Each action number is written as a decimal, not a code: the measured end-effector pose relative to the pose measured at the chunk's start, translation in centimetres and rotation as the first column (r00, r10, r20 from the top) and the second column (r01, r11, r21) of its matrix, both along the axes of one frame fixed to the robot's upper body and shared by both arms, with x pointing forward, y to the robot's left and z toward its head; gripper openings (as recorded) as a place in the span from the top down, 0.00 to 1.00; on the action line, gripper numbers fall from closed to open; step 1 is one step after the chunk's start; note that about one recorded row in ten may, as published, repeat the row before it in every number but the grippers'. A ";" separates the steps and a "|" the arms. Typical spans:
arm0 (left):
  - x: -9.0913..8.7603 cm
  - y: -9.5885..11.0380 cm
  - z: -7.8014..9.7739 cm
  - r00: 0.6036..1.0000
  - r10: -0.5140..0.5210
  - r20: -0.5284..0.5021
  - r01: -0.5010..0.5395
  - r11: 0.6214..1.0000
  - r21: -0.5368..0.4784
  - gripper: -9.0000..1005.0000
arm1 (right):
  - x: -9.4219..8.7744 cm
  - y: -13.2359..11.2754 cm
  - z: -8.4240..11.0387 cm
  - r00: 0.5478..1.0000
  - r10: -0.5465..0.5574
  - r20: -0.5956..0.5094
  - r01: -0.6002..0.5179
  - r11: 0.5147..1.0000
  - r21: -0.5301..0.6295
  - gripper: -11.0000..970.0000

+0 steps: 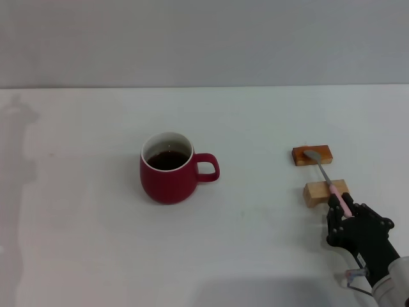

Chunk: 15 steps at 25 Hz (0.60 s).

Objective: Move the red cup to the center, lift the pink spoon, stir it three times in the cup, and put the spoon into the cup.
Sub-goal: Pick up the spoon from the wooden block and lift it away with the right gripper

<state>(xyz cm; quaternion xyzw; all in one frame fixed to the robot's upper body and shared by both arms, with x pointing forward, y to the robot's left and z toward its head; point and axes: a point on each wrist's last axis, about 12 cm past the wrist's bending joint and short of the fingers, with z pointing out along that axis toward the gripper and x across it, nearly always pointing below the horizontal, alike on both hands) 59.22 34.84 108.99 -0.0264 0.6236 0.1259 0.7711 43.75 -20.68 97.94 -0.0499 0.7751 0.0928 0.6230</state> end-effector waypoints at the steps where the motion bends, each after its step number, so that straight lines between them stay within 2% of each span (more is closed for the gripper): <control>1: 0.0 0.0 0.0 1.000 0.000 0.000 0.000 1.000 0.000 0.95 | 0.0 0.0 0.0 1.000 -0.001 0.001 0.001 1.000 0.000 0.82; 15: -0.1 0.1 -0.1 1.000 0.002 -0.004 -0.002 1.000 0.000 0.95 | 0.3 0.2 0.3 1.000 0.009 0.023 -0.008 0.999 -0.032 0.82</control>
